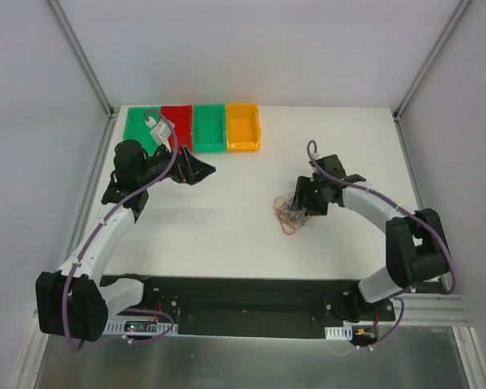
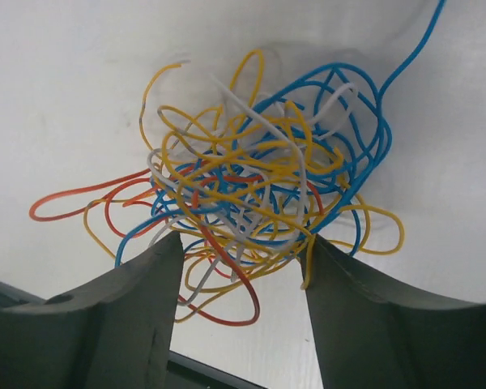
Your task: Untangle the cables
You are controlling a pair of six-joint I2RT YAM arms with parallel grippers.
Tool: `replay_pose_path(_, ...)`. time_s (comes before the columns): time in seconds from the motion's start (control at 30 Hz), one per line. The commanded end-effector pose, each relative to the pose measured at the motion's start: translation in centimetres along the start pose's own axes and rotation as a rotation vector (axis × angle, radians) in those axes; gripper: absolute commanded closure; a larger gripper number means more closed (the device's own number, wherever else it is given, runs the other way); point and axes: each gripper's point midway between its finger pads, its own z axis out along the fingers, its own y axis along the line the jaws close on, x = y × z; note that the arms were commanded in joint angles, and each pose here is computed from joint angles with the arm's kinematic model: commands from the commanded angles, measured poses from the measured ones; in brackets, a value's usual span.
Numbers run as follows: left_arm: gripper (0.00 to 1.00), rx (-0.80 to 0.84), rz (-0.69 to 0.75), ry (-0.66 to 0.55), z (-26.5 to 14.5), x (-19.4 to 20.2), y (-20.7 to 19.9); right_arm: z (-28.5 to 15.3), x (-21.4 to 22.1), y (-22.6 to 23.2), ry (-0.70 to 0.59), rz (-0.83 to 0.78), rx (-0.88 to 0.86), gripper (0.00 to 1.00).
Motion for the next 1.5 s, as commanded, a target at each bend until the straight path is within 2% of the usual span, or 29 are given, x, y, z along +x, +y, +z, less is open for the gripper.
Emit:
replay_pose_path(0.0, 0.13, 0.103, -0.076, 0.060, 0.8, 0.0, -1.3, 0.3, 0.5, 4.3, -0.045, -0.163, -0.089, 0.44)
replay_pose_path(0.07, 0.15, 0.115, -0.089, 0.088, 1.3, 0.8, -1.3, 0.4, 1.8, 5.9, -0.030, -0.219, -0.126, 0.52)
replay_pose_path(0.2, 0.21, 0.158, -0.113, 0.172, 2.9, 3.3, -2.2, 0.3, 3.8, 8.2, -0.021, -0.284, -0.157, 0.52)
replay_pose_path(0.27, 0.26, 0.179, -0.141, 0.228, 3.8, 5.0, -2.7, 0.0, 4.1, 8.6, -0.025, -0.280, -0.159, 0.49)
replay_pose_path(0.37, 0.36, 0.211, -0.190, 0.332, 5.2, 7.9, -3.7, -0.9, 4.1, 9.0, -0.044, -0.268, -0.170, 0.38)
replay_pose_path(0.5, 0.43, 0.219, -0.249, 0.455, 6.5, 11.3, -4.2, -2.3, 4.2, 9.0, -0.071, -0.262, -0.167, 0.32)
replay_pose_path(0.63, 0.48, 0.240, -0.254, 0.534, 7.3, 13.5, -5.2, -3.1, 4.7, 9.1, -0.082, -0.260, -0.183, 0.32)
replay_pose_path(0.83, 0.62, 0.250, -0.263, 0.648, 7.9, 16.6, -6.2, -3.3, 5.1, 9.2, -0.089, -0.268, -0.185, 0.32)
replay_pose_path(1.17, 0.61, 0.096, -0.239, 0.768, 8.5, 20.0, -4.2, -2.6, 5.7, 9.2, -0.080, -0.267, -0.174, 0.32)
replay_pose_path(1.27, 0.57, 0.064, -0.200, 0.757, 8.6, 19.5, -3.8, -2.1, 5.9, 9.3, -0.072, -0.271, -0.166, 0.31)
replay_pose_path(1.4, 0.46, -0.021, -0.144, 0.732, 8.4, 19.4, -2.4, -1.4, 6.2, 9.4, -0.060, -0.271, -0.161, 0.31)
replay_pose_path(1.47, 0.44, -0.046, -0.141, 0.746, 8.4, 19.8, -2.1, -1.3, 6.2, 9.7, -0.060, -0.271, -0.165, 0.31)
